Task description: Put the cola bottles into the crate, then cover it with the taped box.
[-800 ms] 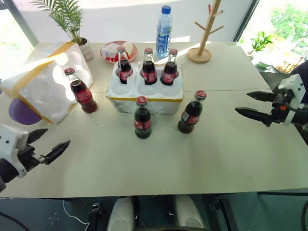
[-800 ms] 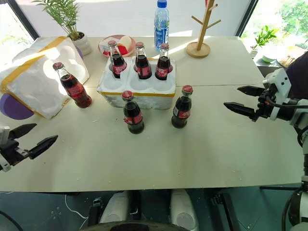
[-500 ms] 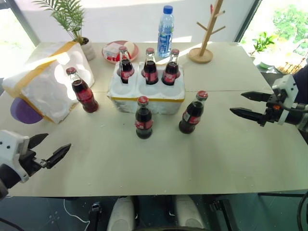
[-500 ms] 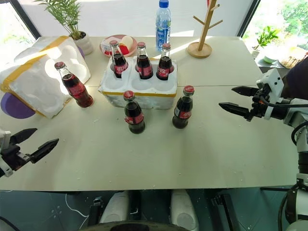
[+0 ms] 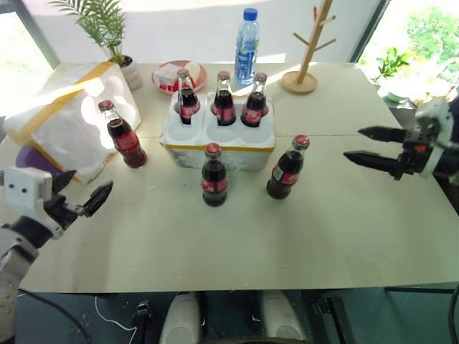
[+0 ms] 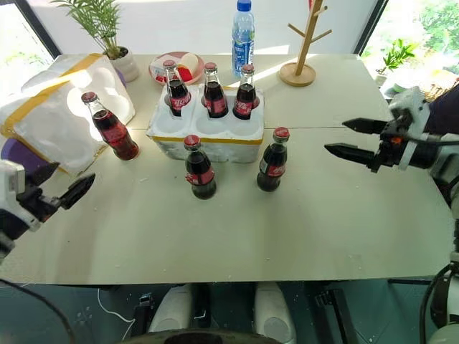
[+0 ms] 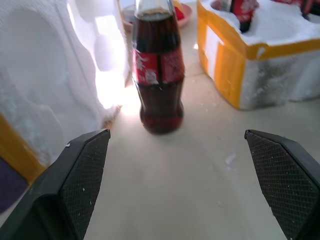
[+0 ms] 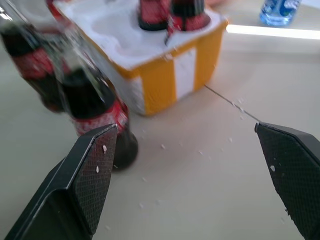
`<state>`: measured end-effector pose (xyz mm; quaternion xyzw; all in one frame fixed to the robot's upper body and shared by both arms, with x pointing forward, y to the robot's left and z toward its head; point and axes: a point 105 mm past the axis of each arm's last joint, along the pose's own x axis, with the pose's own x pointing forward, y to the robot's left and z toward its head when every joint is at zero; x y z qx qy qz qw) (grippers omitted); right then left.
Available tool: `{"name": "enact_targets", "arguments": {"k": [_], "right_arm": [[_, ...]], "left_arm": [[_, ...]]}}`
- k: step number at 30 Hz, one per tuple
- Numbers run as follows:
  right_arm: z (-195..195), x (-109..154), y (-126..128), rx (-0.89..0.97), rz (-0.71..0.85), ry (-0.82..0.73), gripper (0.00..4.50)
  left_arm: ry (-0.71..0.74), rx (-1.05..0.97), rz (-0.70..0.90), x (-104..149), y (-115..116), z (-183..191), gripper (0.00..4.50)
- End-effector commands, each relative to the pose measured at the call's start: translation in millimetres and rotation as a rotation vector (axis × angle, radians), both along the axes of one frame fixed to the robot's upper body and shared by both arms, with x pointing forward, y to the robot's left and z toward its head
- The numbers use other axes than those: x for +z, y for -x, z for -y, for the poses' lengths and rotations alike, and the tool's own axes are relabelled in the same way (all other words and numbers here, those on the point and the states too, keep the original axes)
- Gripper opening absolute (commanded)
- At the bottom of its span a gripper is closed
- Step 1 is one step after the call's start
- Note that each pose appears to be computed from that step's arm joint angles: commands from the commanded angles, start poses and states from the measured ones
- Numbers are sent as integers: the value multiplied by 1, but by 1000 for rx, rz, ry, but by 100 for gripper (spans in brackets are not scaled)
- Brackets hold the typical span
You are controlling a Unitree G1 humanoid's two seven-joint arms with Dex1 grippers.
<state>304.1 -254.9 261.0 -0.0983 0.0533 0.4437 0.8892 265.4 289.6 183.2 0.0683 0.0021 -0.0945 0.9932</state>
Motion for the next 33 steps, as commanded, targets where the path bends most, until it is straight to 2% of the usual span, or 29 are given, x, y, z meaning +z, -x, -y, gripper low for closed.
{"name": "enact_targets", "arguments": {"k": [1,10,15,25,29,32,33], "right_arm": [[-19,44,21,136,72,-28,450],[-50,69,32,306,86,-69,450],[-63,70,35,364,92,-80,450],[-71,67,30,371,109,-91,450],[-72,68,27,354,124,-86,450],[-71,70,25,334,133,-88,450],[-70,71,25,327,136,-89,450]], "left_arm": [[-15,50,48,10,-17,-3,449],[5,2,38,8,-63,12,449],[4,-53,12,2,-82,22,449],[1,-41,-3,-2,-131,26,449],[-18,-65,-9,-5,-141,32,449],[-13,-89,-11,-4,-140,32,371],[-15,-89,-12,-4,-139,32,323]]}}
